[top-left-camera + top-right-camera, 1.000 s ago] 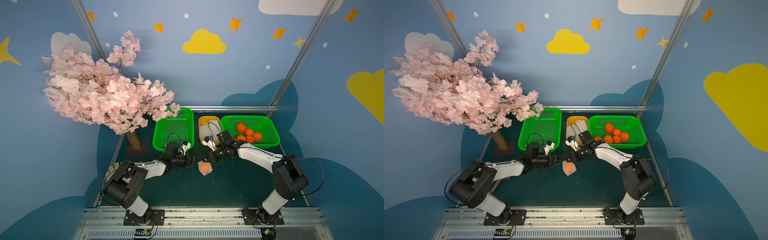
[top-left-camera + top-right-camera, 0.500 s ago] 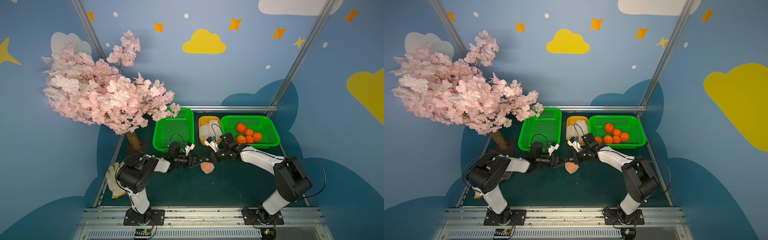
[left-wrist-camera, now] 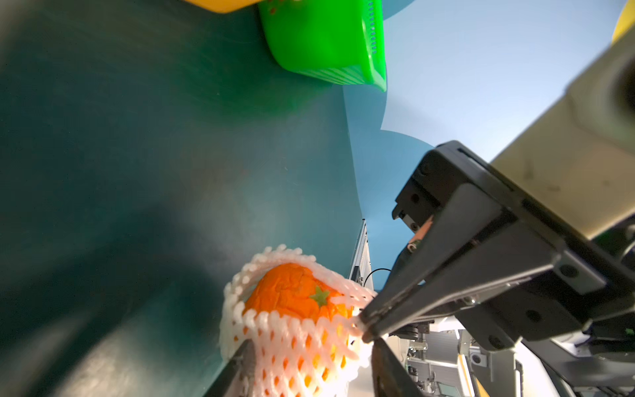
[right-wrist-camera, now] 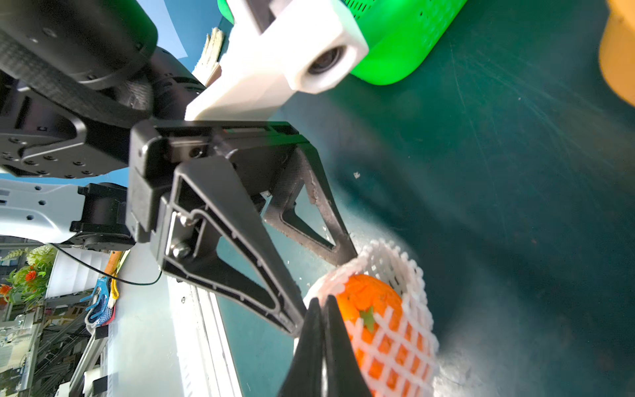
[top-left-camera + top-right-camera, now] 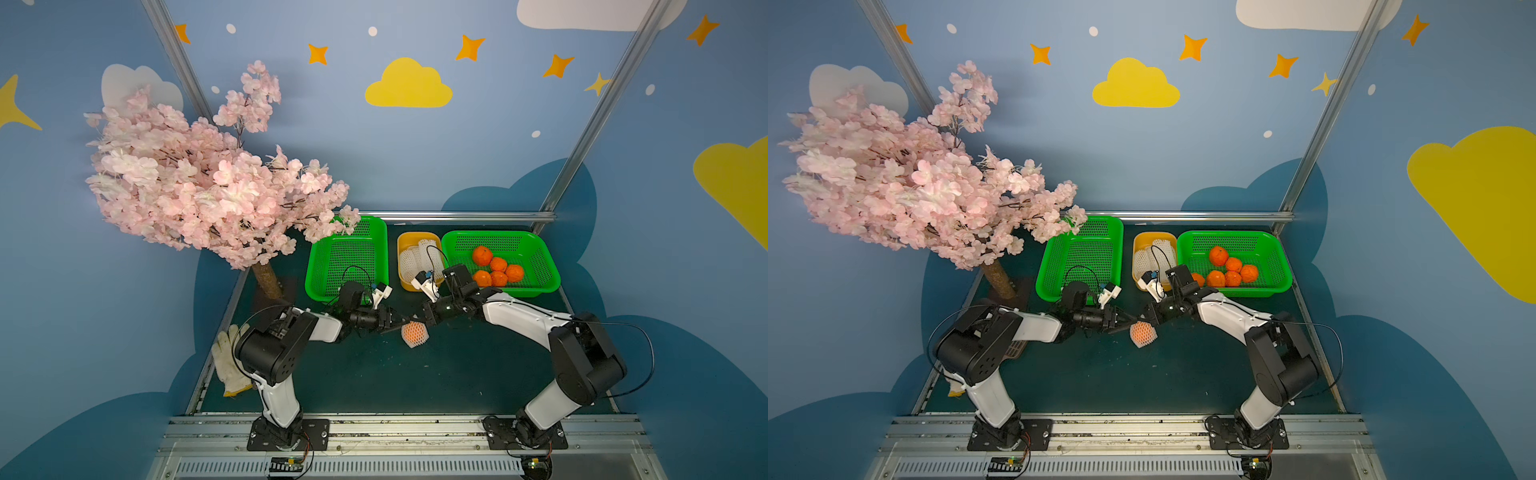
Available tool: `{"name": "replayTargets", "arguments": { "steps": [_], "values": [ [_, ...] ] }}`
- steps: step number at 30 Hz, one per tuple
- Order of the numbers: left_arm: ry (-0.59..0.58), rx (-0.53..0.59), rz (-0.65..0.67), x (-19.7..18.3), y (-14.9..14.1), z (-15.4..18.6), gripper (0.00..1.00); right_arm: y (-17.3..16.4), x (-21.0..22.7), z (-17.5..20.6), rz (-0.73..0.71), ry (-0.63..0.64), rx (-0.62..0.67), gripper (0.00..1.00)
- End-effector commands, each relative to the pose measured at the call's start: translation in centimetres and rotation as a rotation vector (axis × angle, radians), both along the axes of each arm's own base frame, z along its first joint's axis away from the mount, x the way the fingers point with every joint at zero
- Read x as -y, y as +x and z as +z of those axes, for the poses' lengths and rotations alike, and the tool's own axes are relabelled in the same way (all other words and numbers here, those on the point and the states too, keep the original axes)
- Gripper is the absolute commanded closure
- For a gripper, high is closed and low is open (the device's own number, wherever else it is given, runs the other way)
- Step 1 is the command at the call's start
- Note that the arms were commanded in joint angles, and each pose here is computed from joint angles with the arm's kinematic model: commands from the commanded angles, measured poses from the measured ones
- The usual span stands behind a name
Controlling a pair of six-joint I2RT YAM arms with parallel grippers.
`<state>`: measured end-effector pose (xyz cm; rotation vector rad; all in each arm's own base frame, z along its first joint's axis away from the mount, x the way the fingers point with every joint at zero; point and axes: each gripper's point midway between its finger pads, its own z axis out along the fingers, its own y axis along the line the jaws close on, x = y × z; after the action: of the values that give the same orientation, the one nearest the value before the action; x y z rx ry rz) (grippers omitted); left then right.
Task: Remove foam nets from oranges
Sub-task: Remove the foam net from the orange.
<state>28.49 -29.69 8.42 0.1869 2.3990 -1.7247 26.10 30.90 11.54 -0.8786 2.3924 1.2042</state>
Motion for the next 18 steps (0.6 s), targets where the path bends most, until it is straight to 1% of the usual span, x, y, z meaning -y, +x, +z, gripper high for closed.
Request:
{"name": "replayTargets", "arguments": {
  "steps": [1, 2, 6, 10, 13, 16, 18],
  "values": [
    [0.076, -0.07, 0.1, -1.1, 1.4, -1.7, 0.38, -0.6, -1.1, 2.5, 0.058, 0.094, 0.022, 1.0],
    [0.092, -0.077, 0.111, -1.2, 1.7, -1.6, 0.37, -0.6, -1.1, 2.6, 0.06, 0.098, 0.025, 1.0],
    [0.093, -0.108, 0.141, -1.2, 2.4, -0.9, 0.34, -0.6, -1.2, 2.8, 0.061, 0.097, 0.029, 1.0],
    [0.055, -0.106, 0.204, -1.9, 3.0, 0.3, 0.32, -0.4, -1.2, 3.0, 0.054, 0.1, 0.034, 1.0],
    [0.047, -0.052, 0.174, -2.1, 2.6, 1.3, 0.32, -0.4, -1.2, 3.2, 0.055, 0.109, 0.039, 1.0],
    [0.014, 0.029, 0.137, -2.8, 2.1, 2.3, 0.3, -0.4, -1.5, 3.3, 0.064, 0.126, 0.026, 1.0],
    [0.002, 0.074, 0.138, -3.7, 1.9, 2.6, 0.27, -0.2, -1.5, 3.1, 0.063, 0.126, 0.021, 1.0]
  ]
}}
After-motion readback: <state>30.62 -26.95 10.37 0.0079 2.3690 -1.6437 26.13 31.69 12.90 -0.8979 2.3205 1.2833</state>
